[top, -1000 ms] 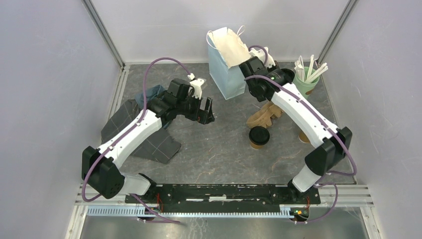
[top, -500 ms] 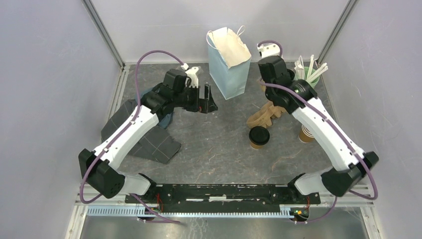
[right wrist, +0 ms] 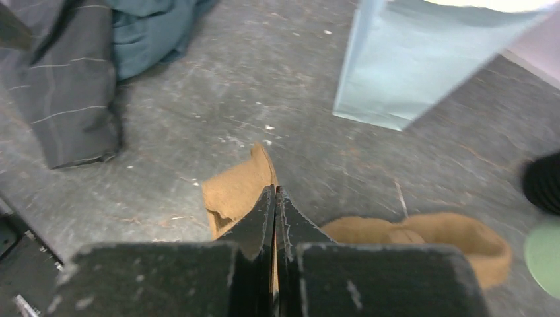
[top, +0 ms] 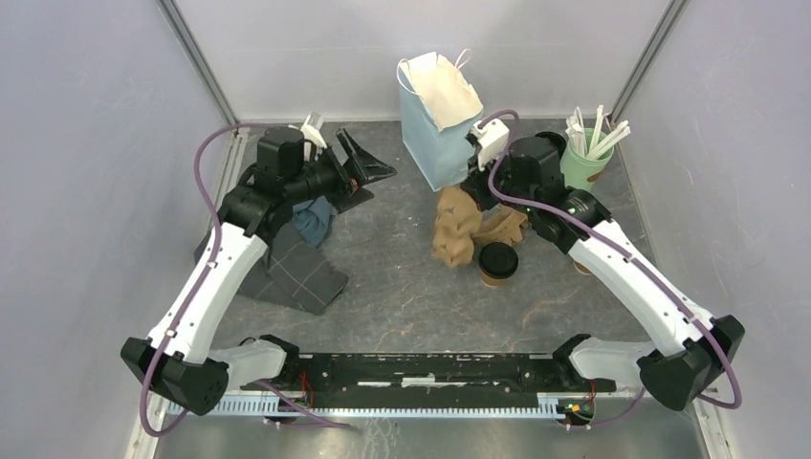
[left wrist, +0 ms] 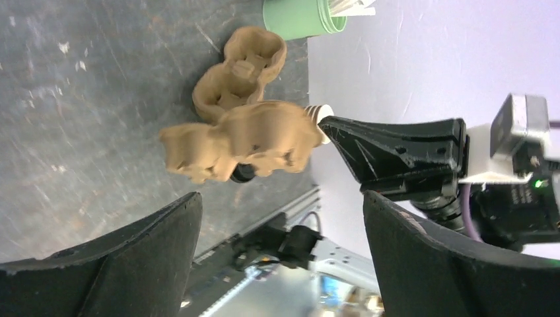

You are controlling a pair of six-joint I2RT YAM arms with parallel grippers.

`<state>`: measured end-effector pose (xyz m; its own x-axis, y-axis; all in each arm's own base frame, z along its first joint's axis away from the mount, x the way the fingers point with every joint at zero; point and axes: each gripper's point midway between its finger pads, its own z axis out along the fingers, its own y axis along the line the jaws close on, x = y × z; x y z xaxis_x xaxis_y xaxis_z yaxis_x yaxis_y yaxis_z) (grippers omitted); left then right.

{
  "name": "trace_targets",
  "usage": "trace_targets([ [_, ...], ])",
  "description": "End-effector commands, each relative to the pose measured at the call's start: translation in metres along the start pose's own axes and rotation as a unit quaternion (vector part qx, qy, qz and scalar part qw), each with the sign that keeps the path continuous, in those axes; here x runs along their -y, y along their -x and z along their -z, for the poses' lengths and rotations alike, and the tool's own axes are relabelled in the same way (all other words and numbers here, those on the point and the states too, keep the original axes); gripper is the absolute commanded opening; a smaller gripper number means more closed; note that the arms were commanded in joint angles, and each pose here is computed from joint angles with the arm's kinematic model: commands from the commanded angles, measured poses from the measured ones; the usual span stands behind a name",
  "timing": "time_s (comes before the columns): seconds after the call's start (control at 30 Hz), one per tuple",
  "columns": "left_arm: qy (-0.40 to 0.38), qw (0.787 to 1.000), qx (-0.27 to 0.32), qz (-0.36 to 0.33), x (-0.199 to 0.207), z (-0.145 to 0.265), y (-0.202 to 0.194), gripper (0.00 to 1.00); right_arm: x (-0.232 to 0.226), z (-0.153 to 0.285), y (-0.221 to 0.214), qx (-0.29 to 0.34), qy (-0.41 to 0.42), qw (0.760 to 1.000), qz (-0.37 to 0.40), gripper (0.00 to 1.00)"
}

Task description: Pack the takeout coffee

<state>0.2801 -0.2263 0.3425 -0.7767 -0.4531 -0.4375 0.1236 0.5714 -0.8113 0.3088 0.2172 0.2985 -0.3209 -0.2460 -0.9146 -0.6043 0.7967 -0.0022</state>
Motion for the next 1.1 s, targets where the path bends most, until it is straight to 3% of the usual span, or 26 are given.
trace_targets([
  [0.0,0.03,0.972,-0.044,0.227,-0.026,-0.011,-0.018,0.95,-0.04,-0.015,0.024,0.055,0.112,0.992,0.019,0.0],
  [0.13,0.028,0.942,-0.053,0.331,-0.045,-0.027,-0.024,0.93,-0.042,-0.029,0.015,0.043,0.12,0.991,0.033,0.0],
  [0.27,0.002,0.933,-0.057,0.356,-0.052,-0.047,-0.022,0.91,-0.036,-0.042,0.0,0.002,0.104,0.994,0.019,0.01],
  [0.4,0.014,0.961,-0.083,0.265,-0.06,-0.061,-0.024,0.95,-0.029,-0.043,-0.015,-0.053,0.083,0.995,-0.003,0.16],
  [0.5,0.028,0.97,-0.11,0.215,-0.075,-0.072,-0.036,0.97,-0.017,-0.037,-0.025,-0.072,0.076,0.994,-0.03,0.24],
  [0.63,0.043,0.972,-0.145,0.18,-0.091,-0.086,-0.057,0.99,0.038,-0.022,-0.029,-0.085,-0.025,0.99,-0.112,0.48],
  [0.73,0.051,0.974,-0.162,0.148,-0.094,-0.094,-0.065,0.99,0.102,-0.004,-0.053,-0.116,-0.164,0.964,-0.176,0.77],
  [0.8,0.065,0.975,-0.171,0.127,-0.099,-0.098,-0.066,0.99,0.126,0.001,-0.076,-0.155,-0.218,0.942,-0.203,0.92],
  [0.93,0.105,0.975,-0.183,0.069,-0.11,-0.098,-0.059,0.99,0.14,-0.001,-0.12,-0.216,-0.281,0.891,-0.284,0.98],
  [1.07,0.128,0.974,-0.186,0.009,-0.115,-0.094,-0.05,0.99,0.135,-0.02,-0.145,-0.239,-0.291,0.859,-0.348,0.98],
])
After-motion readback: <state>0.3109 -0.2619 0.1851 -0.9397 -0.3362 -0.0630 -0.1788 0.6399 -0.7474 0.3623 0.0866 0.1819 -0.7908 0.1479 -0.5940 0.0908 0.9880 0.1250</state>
